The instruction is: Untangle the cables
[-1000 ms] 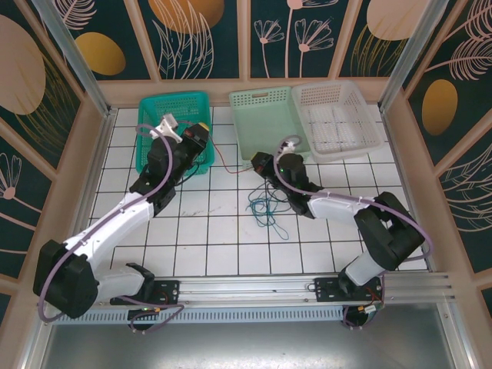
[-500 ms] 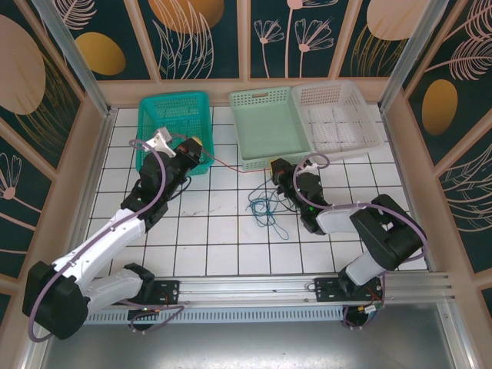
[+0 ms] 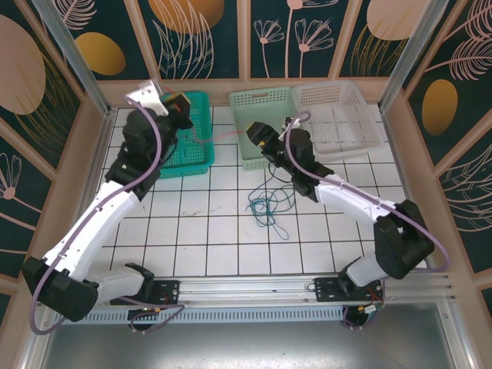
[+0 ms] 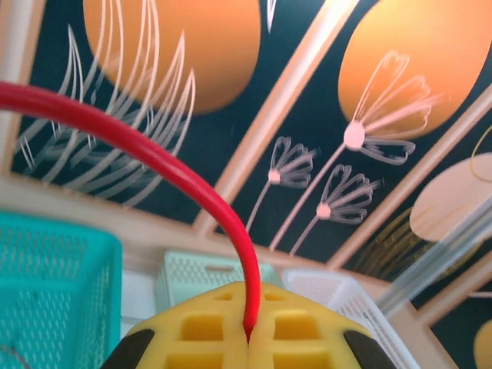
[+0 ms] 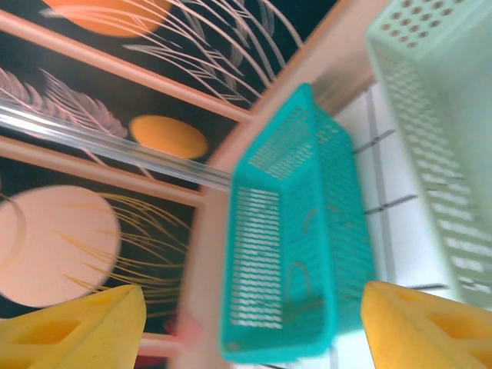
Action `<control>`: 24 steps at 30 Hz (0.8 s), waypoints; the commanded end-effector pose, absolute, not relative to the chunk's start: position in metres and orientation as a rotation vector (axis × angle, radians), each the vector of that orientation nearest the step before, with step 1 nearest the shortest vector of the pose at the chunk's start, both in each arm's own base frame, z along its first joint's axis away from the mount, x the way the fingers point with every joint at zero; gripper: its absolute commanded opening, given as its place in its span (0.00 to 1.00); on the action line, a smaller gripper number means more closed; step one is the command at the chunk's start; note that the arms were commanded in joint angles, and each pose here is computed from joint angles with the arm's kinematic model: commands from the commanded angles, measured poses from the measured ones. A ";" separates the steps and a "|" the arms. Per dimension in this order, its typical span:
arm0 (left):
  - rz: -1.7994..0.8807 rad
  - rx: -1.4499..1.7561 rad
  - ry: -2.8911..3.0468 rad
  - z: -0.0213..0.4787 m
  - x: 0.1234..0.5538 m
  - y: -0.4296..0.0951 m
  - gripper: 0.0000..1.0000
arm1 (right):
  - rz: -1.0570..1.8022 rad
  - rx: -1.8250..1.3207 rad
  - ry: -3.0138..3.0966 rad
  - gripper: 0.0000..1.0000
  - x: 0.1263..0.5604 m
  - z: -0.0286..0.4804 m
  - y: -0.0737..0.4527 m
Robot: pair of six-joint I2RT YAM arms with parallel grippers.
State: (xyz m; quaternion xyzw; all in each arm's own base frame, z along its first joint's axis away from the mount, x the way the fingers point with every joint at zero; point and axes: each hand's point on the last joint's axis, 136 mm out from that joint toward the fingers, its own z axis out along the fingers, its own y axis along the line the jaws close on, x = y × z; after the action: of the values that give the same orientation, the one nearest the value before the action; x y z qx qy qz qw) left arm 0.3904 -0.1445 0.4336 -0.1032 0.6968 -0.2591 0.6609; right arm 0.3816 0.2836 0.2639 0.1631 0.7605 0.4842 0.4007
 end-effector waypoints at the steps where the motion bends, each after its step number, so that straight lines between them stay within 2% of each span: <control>1: -0.426 -0.119 1.628 0.440 0.406 -0.133 0.00 | 0.929 0.332 2.163 0.75 0.361 0.205 0.249; 6: -0.305 -0.063 1.767 0.417 0.445 -0.115 0.00 | 0.674 0.329 2.278 0.75 0.337 0.174 0.206; 11: -0.335 -0.047 1.886 0.376 0.485 -0.101 0.00 | 0.545 0.311 2.358 0.74 0.316 0.153 0.176; 16: -0.306 -0.056 2.060 0.310 0.524 -0.088 0.00 | 0.453 0.288 2.455 0.74 0.298 0.126 0.162; 24: -0.322 -0.070 2.282 0.219 0.543 -0.085 0.00 | 0.376 0.294 2.566 0.71 0.287 0.095 0.157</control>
State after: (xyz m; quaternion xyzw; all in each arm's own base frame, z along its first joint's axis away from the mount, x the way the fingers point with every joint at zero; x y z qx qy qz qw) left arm 0.5430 -0.0794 0.2257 -0.0427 0.8954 -0.1150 0.4279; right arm 0.2958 0.1681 0.1114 0.1094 0.9359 0.1743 0.2858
